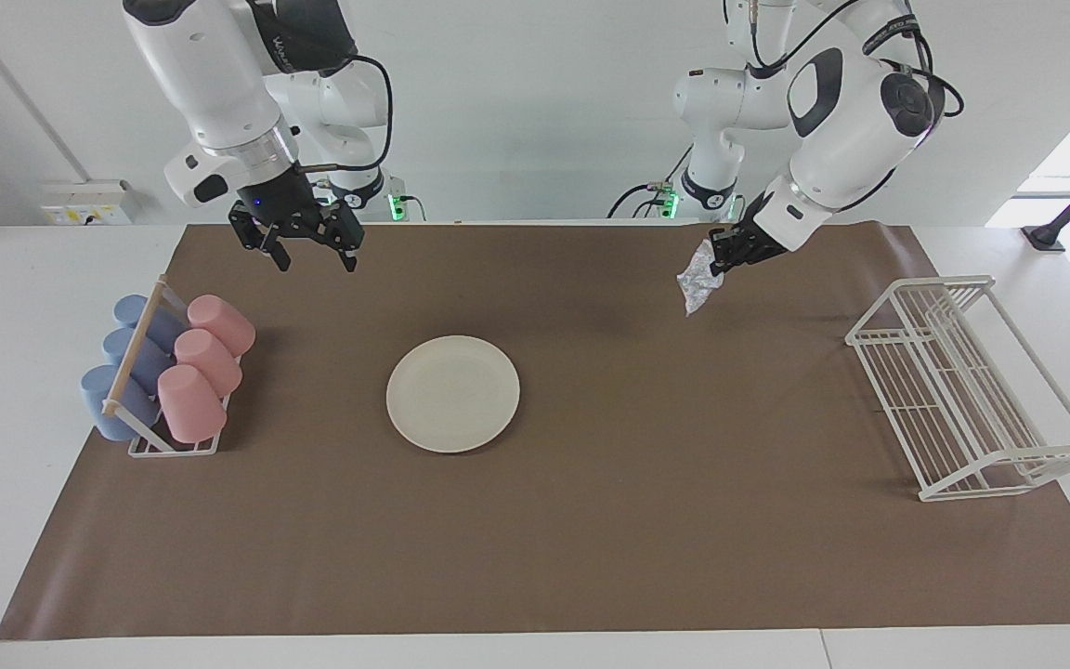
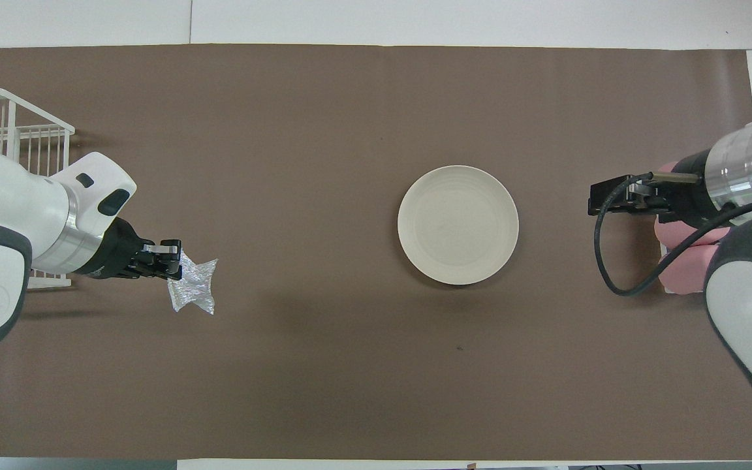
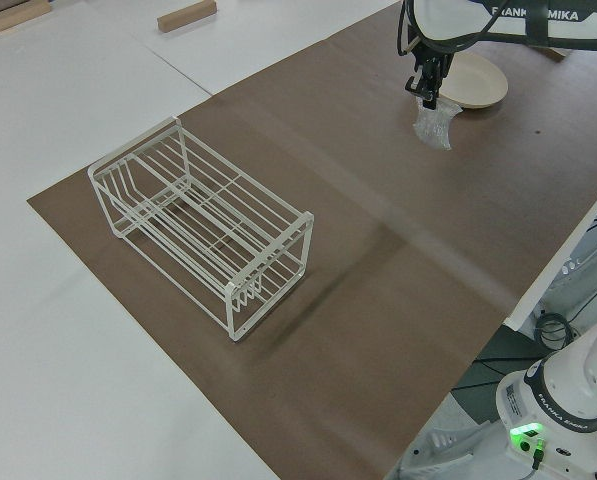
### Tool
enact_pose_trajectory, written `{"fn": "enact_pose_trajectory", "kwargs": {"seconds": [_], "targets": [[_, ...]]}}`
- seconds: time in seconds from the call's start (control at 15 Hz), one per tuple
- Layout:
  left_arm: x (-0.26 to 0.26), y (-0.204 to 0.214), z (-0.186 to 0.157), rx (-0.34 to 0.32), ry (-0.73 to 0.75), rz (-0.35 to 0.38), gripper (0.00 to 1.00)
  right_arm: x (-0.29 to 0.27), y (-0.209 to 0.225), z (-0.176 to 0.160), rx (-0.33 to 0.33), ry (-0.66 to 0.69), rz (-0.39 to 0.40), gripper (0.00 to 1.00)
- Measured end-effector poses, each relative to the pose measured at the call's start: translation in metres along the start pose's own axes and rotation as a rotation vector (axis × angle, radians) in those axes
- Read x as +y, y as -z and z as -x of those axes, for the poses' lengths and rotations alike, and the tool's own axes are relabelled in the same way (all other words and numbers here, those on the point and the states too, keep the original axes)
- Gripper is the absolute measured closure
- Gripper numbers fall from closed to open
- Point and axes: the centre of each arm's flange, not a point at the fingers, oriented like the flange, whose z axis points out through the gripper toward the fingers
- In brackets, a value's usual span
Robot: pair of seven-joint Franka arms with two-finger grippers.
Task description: Wipe plate with sponge
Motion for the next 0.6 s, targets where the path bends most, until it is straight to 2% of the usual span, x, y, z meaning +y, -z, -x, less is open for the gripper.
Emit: {"fn": "enact_pose_trajectory", "kwargs": {"seconds": [0.33, 0.6], "targets": [[-0.022, 0.019, -0.019, -0.008, -0.024, -0.343, 0.96, 0.03, 0.011, -0.006, 0.008, 0.081, 0.063, 0.0], [-0.038, 0.038, -0.035, 0.021, -0.018, -0.593, 0.96, 0.021, 0.015, -0.002, -0.039, 0.113, 0.087, 0.0]]}}
